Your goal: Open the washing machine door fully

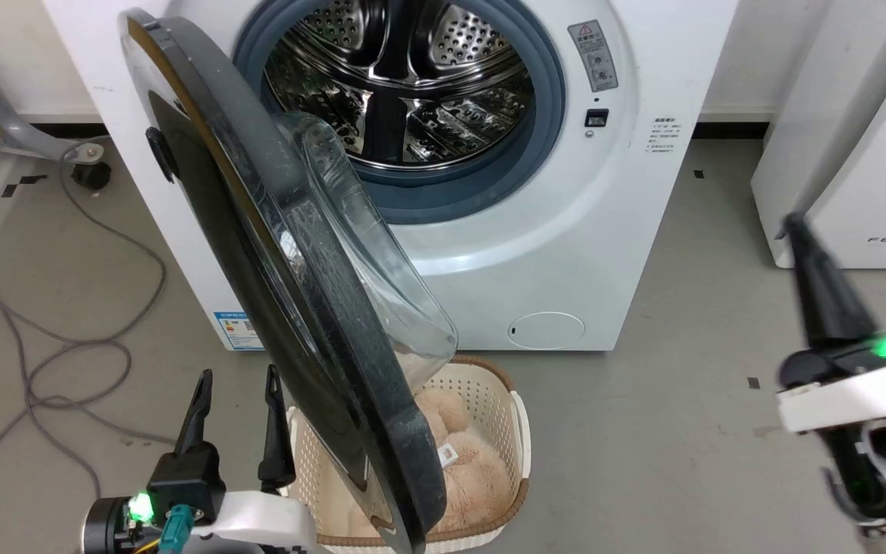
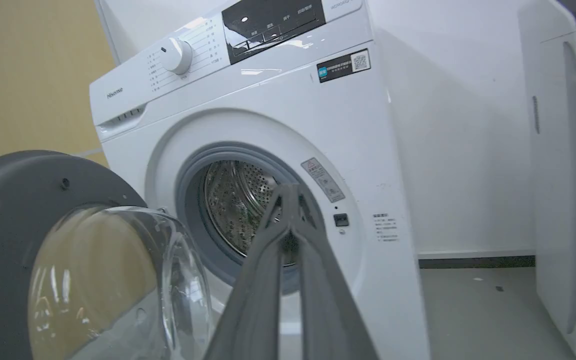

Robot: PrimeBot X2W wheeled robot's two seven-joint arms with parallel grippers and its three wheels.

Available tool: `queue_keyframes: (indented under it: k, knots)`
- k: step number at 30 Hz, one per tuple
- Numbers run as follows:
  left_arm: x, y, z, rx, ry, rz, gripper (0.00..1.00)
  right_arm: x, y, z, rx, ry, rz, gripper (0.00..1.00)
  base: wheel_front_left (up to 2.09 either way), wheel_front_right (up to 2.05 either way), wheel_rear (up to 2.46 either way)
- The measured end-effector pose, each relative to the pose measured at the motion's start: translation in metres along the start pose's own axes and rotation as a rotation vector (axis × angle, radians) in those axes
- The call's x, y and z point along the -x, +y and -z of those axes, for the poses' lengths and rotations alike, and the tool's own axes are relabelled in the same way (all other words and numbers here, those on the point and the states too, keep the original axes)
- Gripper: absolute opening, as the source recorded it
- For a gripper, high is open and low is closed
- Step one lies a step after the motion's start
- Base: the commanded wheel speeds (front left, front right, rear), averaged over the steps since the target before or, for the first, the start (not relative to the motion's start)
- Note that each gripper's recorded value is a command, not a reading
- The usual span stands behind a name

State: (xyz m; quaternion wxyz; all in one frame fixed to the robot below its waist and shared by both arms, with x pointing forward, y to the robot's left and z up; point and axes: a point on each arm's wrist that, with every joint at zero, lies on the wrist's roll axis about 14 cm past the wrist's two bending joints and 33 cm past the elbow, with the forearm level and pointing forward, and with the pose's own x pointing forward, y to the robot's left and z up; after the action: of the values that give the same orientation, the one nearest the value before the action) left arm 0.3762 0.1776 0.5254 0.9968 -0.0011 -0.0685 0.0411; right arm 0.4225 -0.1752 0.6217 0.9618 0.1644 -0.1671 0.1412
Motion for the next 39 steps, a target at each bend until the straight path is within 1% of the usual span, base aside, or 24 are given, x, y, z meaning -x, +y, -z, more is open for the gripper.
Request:
queue_keyframes:
  k: [2,4,5,7,9,11,15,22,27,28,33,39]
  knots:
    - [-0.001,0.001,0.0,0.001,0.0,0.0,1.0,0.002,-0.008,-0.008,0.128,-0.024,0.018,0.0,0.0,0.0,0.0]
    - [-0.002,0.001,0.001,0.0,0.002,0.0,1.0,0.006,-0.005,-0.013,0.241,-0.039,0.017,0.0,0.0,0.0,0.0]
    - [-0.002,0.001,0.001,0.0,0.002,0.0,1.0,0.009,-0.003,-0.011,0.273,-0.04,0.019,0.0,0.0,0.0,0.0]
    - [-0.002,0.001,0.002,0.001,0.003,0.0,1.0,0.017,0.001,-0.002,0.286,-0.027,0.038,0.0,0.0,0.0,0.0]
    - [-0.001,0.001,0.002,0.0,0.005,0.0,1.0,0.027,0.002,0.009,0.329,0.012,0.041,0.0,0.0,0.0,0.0]
    - [-0.001,0.002,0.002,0.0,0.005,-0.002,1.0,0.034,0.003,0.02,0.32,0.038,0.058,0.0,0.0,0.0,0.0]
    - [0.0,0.004,0.002,-0.001,0.006,-0.008,1.0,0.051,0.005,0.041,0.339,0.109,0.066,0.0,0.0,0.0,0.0]
    - [0.001,0.006,0.001,-0.003,0.004,-0.011,1.0,0.078,0.001,0.07,0.274,0.197,0.133,0.0,0.0,0.0,0.0]
    - [0.001,0.006,0.0,-0.008,0.001,-0.009,1.0,0.088,-0.008,0.073,0.272,0.215,0.184,0.0,0.0,0.0,0.0]
    - [0.002,0.006,0.0,-0.008,0.001,-0.009,1.0,0.088,-0.009,0.073,0.275,0.214,0.188,1.0,0.0,0.0,0.0]
    - [0.003,0.008,-0.002,-0.009,-0.004,-0.013,1.0,0.091,-0.011,0.071,0.299,0.216,0.193,1.0,0.0,0.0,0.0]
    - [0.006,0.01,-0.007,-0.008,-0.02,-0.02,1.0,0.094,-0.009,0.068,0.303,0.21,0.191,1.0,0.0,0.0,0.0]
